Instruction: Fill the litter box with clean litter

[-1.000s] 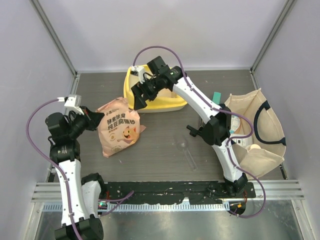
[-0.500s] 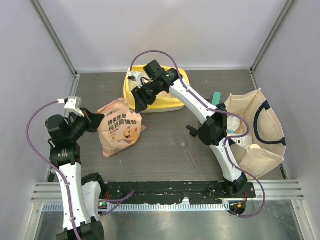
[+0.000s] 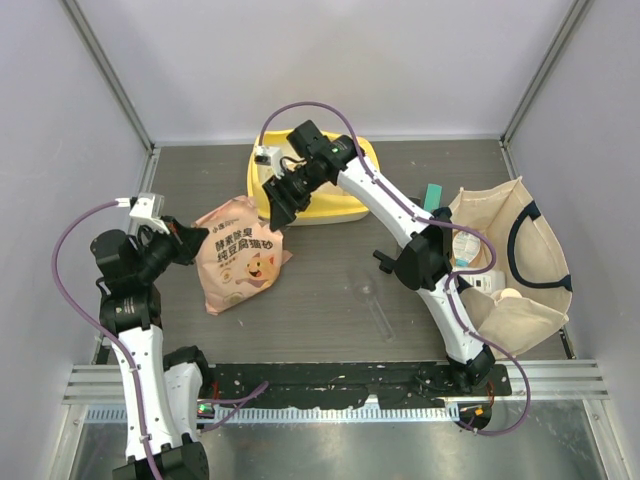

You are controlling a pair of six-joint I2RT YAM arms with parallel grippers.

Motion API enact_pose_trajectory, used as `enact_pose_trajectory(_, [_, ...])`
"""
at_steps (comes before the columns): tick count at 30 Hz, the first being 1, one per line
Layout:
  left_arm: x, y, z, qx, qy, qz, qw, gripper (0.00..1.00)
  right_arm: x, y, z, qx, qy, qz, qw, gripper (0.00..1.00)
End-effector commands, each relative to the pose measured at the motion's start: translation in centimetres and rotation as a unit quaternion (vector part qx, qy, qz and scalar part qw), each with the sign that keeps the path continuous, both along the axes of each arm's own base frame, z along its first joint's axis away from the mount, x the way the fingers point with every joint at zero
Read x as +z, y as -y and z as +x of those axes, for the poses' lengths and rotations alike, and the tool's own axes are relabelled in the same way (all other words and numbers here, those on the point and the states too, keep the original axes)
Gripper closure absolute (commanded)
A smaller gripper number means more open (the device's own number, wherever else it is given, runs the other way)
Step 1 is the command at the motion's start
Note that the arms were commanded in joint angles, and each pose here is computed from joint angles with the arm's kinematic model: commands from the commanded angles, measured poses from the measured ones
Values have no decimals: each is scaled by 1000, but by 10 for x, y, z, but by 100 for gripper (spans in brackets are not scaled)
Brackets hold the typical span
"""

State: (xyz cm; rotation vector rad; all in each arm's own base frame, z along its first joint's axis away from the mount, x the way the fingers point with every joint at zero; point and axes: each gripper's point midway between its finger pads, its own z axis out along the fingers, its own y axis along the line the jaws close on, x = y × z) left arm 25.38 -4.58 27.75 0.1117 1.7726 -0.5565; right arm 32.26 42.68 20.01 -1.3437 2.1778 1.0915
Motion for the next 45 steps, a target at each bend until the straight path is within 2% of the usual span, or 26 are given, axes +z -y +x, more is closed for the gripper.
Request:
enact_pose_trajectory(1, [45,2,2,-12,97,37,995,100,24,1,-5,5,-16,33,999,43])
enact_pose_trajectory(6, [42,2,0,-11,97,38,994,100,18,-3,-10,6,-53,41,998,46])
enact_pose_trajectory(12, [40,4,-4,-13,96,38,995,100,6,-7,-14,0,-87,37,996,61])
enact_pose_trajectory(20, [40,7,-7,-17,97,36,994,100,10,-14,-6,-20,-89,47,995,62])
enact_pose_trajectory(23, [40,7,-7,-17,99,38,994,100,10,-15,-8,-16,-91,50,994,67])
enact_pose_trajectory(26, [41,8,-8,-20,99,38,994,100,12,-15,-10,-11,-94,53,994,80])
enact_pose_trajectory(27, [40,8,-8,-20,99,39,994,100,12,-15,-9,-9,-89,53,995,96])
enact_pose_trajectory(28, [40,8,-8,-20,99,39,994,100,14,-13,-8,-14,-83,50,995,99])
enact_pose_trajectory(32, [43,5,-7,-13,105,49,993,100,34,-2,12,-60,-25,41,997,99])
enact_pose_trajectory(35, [44,2,-3,-12,111,64,992,100,56,17,37,-126,45,24,991,99])
enact_pose_trajectory(38, [48,4,-1,-26,116,71,990,100,66,33,49,-160,74,13,984,99])
enact_pose_trajectory(41, [49,18,-8,-82,106,78,988,88,72,41,46,-169,60,19,984,99])
enact_pose_trajectory(42, [43,21,-12,-94,87,72,989,71,71,42,45,-168,59,17,984,99])
enact_pose_trajectory(45, [41,26,-15,-125,77,83,986,39,63,43,43,-161,48,12,986,99])
